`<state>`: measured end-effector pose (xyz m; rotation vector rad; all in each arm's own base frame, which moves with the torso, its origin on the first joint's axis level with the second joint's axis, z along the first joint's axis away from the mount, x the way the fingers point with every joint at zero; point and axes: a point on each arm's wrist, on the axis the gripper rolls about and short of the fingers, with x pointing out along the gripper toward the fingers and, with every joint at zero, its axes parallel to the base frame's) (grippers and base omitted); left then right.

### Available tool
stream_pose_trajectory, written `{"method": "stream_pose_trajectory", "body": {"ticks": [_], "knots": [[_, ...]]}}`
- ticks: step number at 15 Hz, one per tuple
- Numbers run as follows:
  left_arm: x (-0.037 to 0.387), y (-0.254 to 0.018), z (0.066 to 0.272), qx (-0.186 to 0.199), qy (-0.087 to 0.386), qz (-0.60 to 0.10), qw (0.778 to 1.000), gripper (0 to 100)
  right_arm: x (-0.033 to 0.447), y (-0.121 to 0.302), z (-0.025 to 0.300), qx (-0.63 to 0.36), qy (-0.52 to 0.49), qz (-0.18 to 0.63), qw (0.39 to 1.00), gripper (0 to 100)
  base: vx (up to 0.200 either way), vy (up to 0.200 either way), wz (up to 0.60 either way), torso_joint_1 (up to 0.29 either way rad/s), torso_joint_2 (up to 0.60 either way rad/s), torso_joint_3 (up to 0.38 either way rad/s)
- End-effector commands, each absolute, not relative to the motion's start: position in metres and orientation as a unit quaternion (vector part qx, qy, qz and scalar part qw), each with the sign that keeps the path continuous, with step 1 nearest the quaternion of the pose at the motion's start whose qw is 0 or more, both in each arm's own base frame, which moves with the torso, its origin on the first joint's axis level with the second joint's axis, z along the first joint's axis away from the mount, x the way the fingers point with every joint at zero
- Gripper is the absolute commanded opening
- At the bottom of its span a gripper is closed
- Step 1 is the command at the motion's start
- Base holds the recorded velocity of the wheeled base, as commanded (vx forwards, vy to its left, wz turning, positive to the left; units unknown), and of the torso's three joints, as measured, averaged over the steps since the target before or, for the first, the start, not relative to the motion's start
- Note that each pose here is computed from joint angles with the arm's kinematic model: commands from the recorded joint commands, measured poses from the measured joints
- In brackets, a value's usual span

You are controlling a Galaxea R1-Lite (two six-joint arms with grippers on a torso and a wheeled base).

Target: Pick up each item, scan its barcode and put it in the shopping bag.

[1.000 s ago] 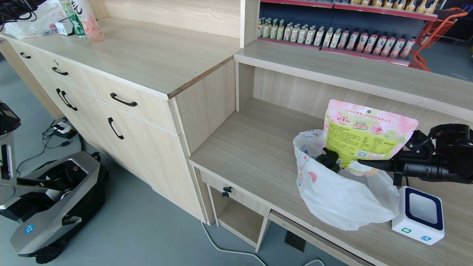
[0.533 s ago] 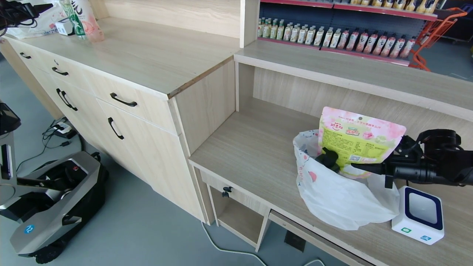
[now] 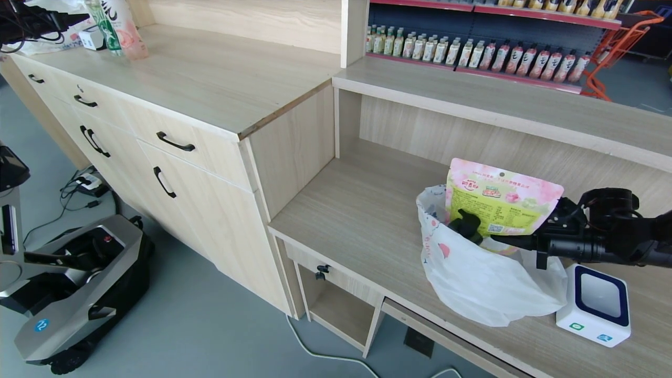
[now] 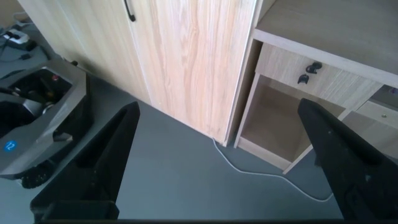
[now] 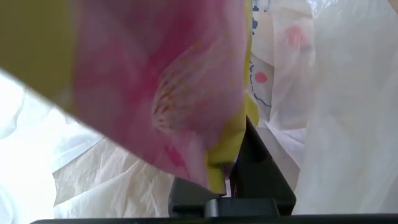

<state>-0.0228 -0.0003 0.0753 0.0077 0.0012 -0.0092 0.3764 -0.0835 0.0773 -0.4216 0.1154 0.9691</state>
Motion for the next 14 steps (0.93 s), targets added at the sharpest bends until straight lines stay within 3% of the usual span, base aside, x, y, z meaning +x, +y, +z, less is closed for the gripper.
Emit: {"method": "stream_pose_trajectory", "body": {"ticks": [1,7,8,14], "knots": [[-0.023,0.0,0.075,0.004,0.001,-0.005,1.0,100,0.378,-0.083,0.072,-0.203,0.057,0.464,0.861,0,0.0,0.0,0.0,0.0,0.0,0.0],[-0.023,0.0,0.075,0.004,0.001,-0.005,1.0,100,0.38,-0.081,0.071,-0.21,0.053,0.466,0.858,0,0.0,0.0,0.0,0.0,0.0,0.0],[-0.023,0.0,0.075,0.004,0.001,-0.005,1.0,100,0.38,-0.08,0.071,-0.21,0.053,0.467,0.857,100,0.0,0.0,0.0,0.0,0.0,0.0],[-0.023,0.0,0.075,0.004,0.001,-0.005,1.0,100,0.378,-0.081,0.094,-0.224,0.035,0.458,0.86,100,0.0,0.0,0.0,0.0,0.0,0.0]]}}
